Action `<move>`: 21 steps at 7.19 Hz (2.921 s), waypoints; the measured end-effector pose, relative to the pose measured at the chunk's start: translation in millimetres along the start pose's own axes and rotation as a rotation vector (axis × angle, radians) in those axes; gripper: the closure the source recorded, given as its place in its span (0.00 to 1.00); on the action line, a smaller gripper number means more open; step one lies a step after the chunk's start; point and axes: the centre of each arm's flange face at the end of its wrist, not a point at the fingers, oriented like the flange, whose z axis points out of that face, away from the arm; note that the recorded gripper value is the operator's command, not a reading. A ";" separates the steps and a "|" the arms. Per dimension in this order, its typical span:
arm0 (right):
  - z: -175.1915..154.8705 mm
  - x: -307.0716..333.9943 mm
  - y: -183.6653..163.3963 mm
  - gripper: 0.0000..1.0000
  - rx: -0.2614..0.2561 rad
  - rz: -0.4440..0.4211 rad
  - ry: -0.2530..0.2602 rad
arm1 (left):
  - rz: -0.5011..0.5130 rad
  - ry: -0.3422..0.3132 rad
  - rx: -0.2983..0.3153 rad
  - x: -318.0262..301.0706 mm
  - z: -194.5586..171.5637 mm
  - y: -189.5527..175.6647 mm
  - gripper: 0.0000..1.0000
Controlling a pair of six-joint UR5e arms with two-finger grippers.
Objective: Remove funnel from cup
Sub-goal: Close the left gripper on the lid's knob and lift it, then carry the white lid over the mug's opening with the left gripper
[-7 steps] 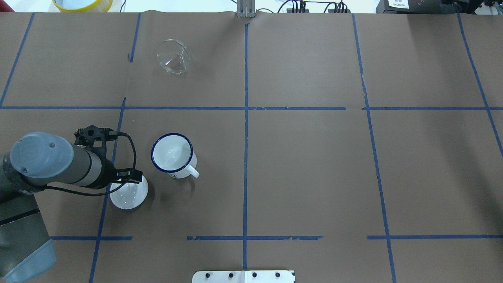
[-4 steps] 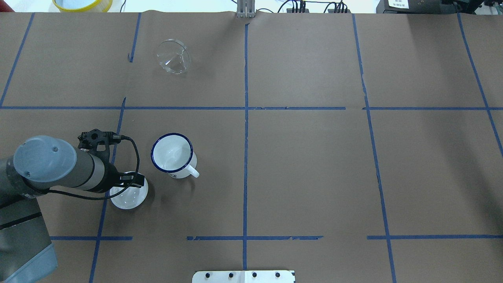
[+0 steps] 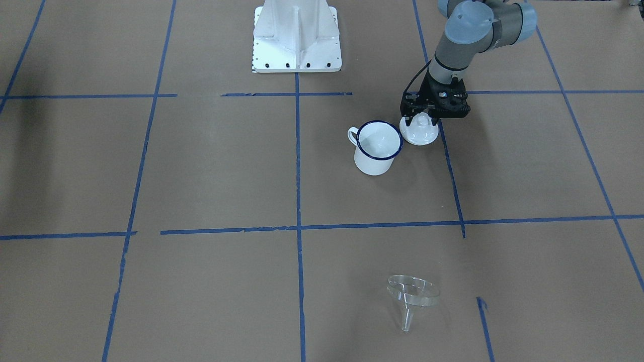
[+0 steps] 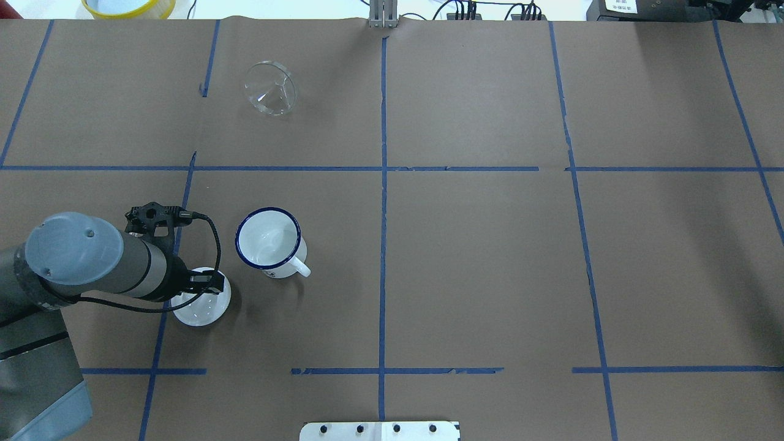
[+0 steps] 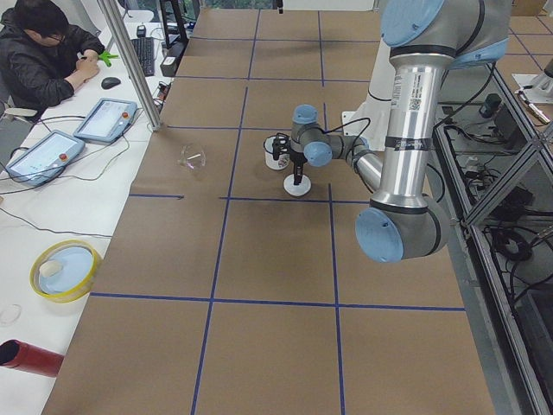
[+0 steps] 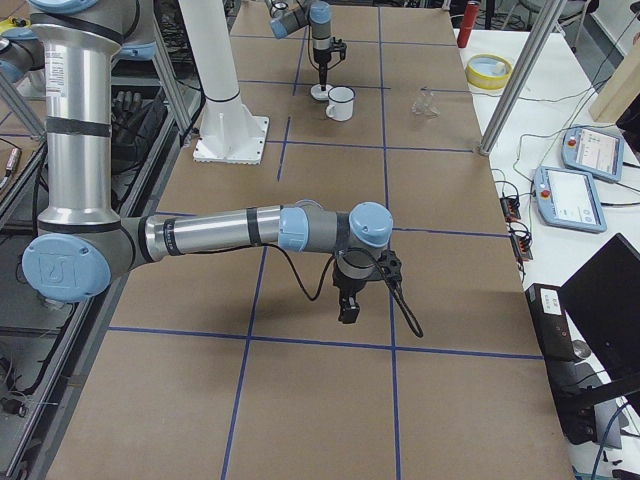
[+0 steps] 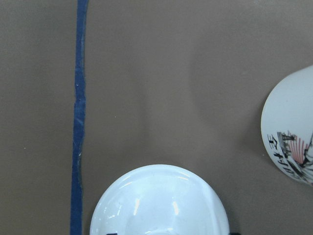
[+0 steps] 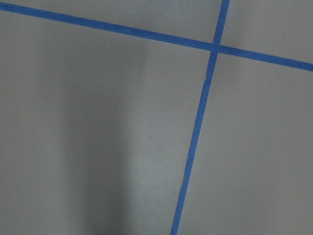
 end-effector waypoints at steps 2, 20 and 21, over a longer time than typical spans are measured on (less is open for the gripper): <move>0.0 0.0 0.0 0.00 0.000 0.000 0.000 | -0.001 -0.004 -0.001 -0.7 0.3 0.2 0.66; 0.0 0.0 0.0 0.00 0.000 0.000 0.000 | -0.132 -0.015 0.017 125.2 -105.2 -98.1 1.00; 0.0 0.0 0.0 0.00 0.000 0.000 0.000 | -0.133 -0.016 0.016 126.9 -103.6 -99.6 1.00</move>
